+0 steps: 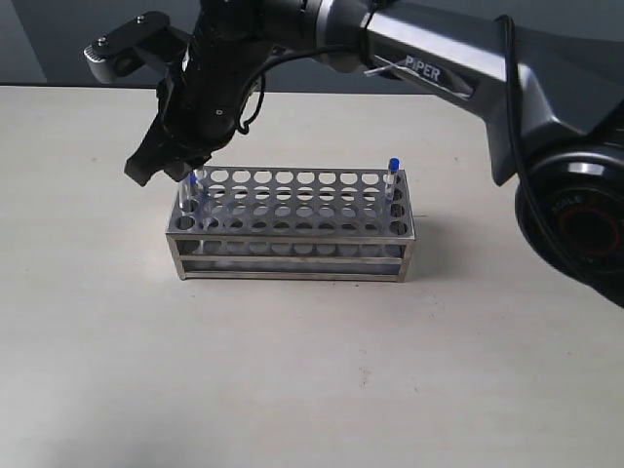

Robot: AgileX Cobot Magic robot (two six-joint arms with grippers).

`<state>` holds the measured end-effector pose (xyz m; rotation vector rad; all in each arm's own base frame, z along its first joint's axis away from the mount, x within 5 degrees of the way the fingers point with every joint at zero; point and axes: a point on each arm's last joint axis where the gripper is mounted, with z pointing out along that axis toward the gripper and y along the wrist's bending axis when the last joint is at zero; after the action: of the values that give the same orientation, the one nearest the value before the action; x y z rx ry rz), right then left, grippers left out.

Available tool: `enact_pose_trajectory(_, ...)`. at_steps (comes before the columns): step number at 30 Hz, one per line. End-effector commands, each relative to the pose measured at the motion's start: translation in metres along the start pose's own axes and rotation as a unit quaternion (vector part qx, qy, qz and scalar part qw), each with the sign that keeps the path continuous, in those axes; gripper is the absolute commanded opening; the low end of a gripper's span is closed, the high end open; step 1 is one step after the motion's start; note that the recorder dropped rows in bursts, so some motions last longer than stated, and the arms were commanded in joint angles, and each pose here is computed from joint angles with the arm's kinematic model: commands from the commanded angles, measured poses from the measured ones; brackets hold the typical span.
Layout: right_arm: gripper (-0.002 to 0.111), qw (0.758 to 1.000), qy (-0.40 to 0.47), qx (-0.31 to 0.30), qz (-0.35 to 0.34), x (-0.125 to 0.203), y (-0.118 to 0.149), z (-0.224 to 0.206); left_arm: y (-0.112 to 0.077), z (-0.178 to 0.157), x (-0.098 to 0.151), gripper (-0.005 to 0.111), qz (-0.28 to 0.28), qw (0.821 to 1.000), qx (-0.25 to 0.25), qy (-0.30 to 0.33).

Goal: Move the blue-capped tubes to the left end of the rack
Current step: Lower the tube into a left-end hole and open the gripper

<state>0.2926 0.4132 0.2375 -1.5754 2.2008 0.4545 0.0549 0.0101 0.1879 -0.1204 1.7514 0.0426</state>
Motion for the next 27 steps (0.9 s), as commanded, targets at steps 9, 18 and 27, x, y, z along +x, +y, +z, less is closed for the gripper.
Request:
enact_pose_trajectory(9,-0.001,1.000,0.008,0.003,-0.016,0.002,0.002,0.015,-0.001,-0.001,-0.002,0.001,-0.001,1.000,0.005,-0.006)
enact_pose_trajectory(18,-0.001,1.000,0.028,-0.005,-0.013,0.008,0.002,0.023,-0.001,-0.001,-0.002,0.001,-0.001,1.000,0.005,-0.006)
enact_pose_trajectory(27,0.038,0.999,0.046,-0.013,-0.002,0.011,0.003,0.026,-0.001,-0.001,-0.002,0.001,-0.001,1.000,0.005,-0.006)
